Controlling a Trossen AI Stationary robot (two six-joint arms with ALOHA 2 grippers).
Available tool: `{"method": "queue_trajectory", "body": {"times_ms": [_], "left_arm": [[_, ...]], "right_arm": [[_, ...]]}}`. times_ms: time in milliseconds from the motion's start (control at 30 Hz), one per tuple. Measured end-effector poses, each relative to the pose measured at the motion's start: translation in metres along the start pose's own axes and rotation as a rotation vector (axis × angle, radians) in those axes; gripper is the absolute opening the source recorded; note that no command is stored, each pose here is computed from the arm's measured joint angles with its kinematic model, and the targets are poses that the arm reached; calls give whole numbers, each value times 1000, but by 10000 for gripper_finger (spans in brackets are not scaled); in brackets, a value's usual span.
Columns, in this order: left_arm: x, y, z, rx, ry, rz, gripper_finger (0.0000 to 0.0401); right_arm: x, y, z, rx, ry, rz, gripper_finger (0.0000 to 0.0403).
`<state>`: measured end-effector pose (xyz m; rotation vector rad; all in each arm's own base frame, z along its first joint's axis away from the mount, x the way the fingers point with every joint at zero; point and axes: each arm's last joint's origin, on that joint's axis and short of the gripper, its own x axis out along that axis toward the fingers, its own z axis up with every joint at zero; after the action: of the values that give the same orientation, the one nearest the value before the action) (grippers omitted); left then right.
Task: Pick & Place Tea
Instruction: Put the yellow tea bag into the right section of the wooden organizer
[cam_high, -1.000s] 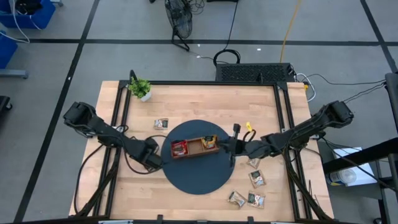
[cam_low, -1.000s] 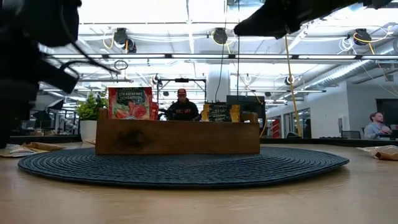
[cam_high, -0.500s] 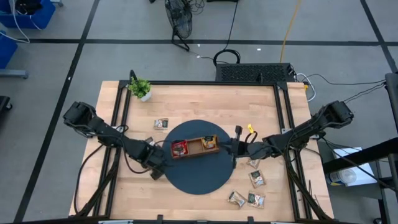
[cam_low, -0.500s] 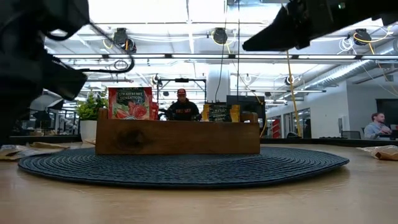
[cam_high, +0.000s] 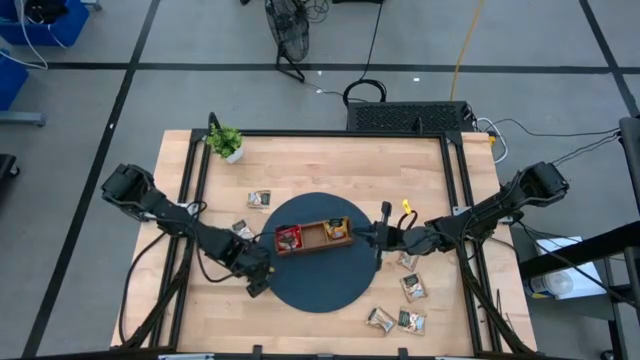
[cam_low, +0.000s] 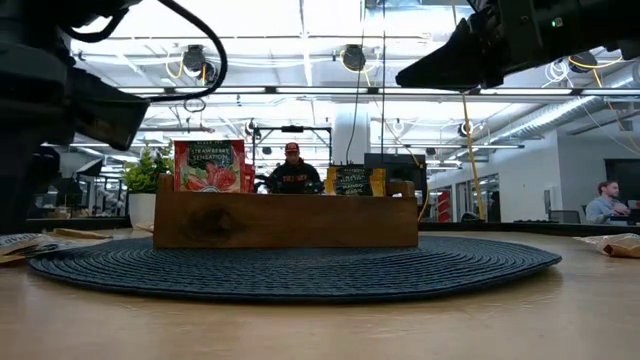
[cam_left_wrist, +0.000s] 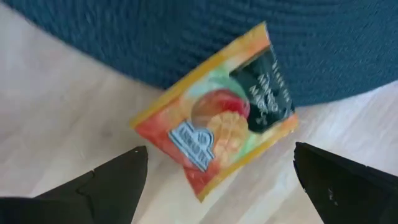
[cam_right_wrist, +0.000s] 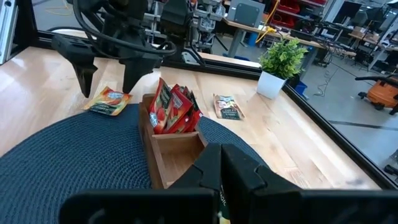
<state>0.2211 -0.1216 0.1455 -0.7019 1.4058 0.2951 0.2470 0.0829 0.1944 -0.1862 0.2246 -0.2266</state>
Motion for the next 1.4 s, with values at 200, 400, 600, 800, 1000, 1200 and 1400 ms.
{"method": "queue_trajectory", "body": {"times_ms": [200, 400, 600, 800, 1000, 1200, 1400], "left_arm": [[0, -2, -1, 17, -37, 3, 397], [5, -3, -1, -4, -74, 27, 397], [19, -3, -1, -36, -33, 79, 397], [21, -2, -1, -65, -33, 87, 387], [21, 2, -3, -98, -37, 137, 280], [21, 6, -4, -89, -34, 168, 108], [20, 5, -4, 41, -9, 156, 16]], "right_arm": [[0, 0, 0, 1, 0, 0, 0], [0, 0, 0, 1, 0, 0, 0], [0, 0, 0, 1, 0, 0, 0], [0, 0, 0, 2, 0, 0, 0], [0, 0, 0, 2, 0, 0, 0], [0, 0, 0, 2, 0, -1, 0], [0, 0, 0, 2, 0, -1, 0]]}}
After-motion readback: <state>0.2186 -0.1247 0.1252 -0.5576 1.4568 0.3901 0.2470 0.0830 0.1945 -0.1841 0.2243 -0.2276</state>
